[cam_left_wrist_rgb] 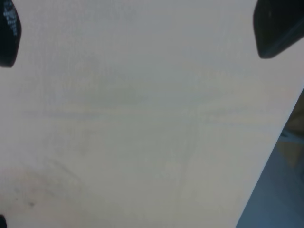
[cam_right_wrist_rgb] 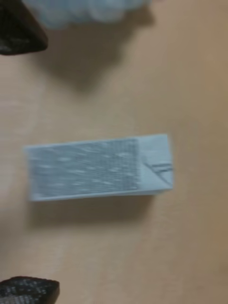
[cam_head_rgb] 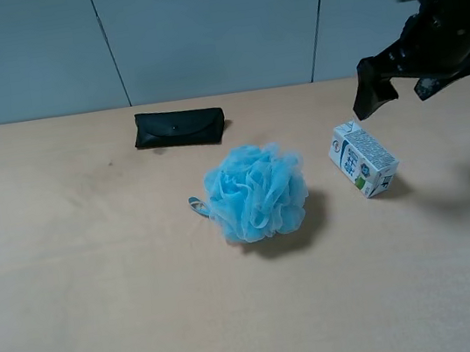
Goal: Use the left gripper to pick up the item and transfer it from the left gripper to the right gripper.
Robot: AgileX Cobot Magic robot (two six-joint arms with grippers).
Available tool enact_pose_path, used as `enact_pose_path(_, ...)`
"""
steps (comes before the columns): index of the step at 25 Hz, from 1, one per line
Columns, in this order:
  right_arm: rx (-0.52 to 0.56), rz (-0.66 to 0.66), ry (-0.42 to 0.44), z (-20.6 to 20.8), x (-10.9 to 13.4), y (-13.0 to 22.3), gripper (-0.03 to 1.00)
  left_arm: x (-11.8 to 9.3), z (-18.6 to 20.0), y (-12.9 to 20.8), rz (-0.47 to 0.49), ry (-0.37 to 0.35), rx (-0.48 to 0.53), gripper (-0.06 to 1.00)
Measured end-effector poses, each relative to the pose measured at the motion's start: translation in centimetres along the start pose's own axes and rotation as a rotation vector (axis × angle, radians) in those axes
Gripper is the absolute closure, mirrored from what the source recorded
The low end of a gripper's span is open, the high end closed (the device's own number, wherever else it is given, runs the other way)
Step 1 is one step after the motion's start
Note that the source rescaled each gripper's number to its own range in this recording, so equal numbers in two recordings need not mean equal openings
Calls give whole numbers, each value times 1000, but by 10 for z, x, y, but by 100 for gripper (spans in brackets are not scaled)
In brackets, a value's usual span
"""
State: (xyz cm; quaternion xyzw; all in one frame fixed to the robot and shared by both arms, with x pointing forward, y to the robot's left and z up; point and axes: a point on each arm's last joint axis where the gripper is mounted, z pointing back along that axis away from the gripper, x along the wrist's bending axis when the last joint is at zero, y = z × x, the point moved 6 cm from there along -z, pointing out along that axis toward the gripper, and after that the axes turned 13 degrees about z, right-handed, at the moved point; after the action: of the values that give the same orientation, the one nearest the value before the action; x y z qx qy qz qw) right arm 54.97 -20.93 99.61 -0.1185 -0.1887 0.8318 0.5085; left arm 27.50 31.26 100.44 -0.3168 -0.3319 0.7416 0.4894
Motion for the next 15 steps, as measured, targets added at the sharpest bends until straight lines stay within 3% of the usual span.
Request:
enact_pose_path(8, 27, -12, -20, 72, 17, 35, -3, 0, 0, 0, 0, 1, -3, -3)
enact_pose_path(15, 81, -23, -36, 93, 35, 105, -3, 0, 0, 0, 0, 1, -3, -3)
